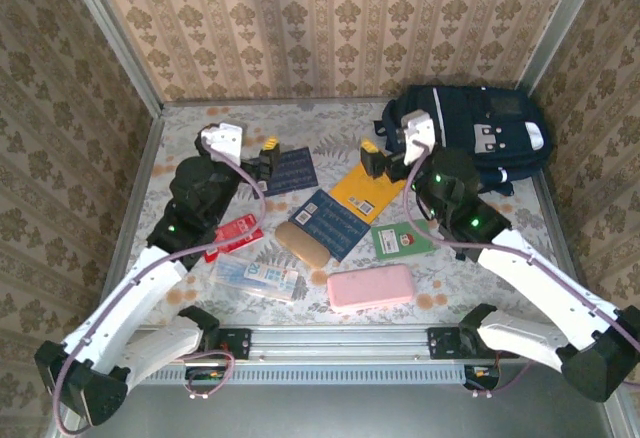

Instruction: Pack the student bag

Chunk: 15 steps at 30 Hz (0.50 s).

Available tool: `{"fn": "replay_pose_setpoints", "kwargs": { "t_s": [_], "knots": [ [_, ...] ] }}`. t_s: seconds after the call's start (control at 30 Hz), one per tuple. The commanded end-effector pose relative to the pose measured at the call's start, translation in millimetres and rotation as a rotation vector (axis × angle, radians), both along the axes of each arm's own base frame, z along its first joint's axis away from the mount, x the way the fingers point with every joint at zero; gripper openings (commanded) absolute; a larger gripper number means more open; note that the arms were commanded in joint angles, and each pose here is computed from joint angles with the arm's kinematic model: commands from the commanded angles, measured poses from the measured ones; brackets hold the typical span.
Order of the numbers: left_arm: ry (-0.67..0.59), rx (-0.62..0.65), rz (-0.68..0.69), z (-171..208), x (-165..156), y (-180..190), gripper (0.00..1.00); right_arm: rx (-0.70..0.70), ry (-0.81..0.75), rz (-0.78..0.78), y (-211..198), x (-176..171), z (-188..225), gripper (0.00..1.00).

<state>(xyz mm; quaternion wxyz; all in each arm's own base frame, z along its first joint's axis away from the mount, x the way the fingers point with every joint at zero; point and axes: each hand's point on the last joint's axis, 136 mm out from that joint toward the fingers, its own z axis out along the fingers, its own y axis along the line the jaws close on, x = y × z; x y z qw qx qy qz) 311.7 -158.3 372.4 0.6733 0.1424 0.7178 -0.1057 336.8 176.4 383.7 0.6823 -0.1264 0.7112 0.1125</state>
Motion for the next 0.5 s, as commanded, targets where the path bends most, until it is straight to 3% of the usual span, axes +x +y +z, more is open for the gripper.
{"fn": "replay_pose_setpoints", "kwargs": {
  "t_s": [0.0,0.03,0.1,0.2,0.33,0.47],
  "knots": [
    [0.356,0.023,0.184,-57,-7,33,1.0,0.068,0.28,-0.2,-33,1,-31,1.0],
    [0.404,0.01,0.227,-61,-8,41,1.0,0.091,0.302,-0.223,-41,-1,-30,1.0],
    [0.445,-0.007,0.172,-67,-6,37,1.0,0.184,0.266,-0.119,-38,1,-18,1.0],
    [0.483,-0.111,0.191,-75,-3,43,1.0,0.407,0.255,-0.123,-58,28,-25,1.0],
    [0.605,-0.17,0.118,-98,0,28,1.0,0.313,0.56,-0.256,-70,69,-77,1.0],
    [0.659,-0.125,0.063,-116,5,16,1.0,0.3,0.64,-0.316,-73,105,-120,1.0]
  ]
}}
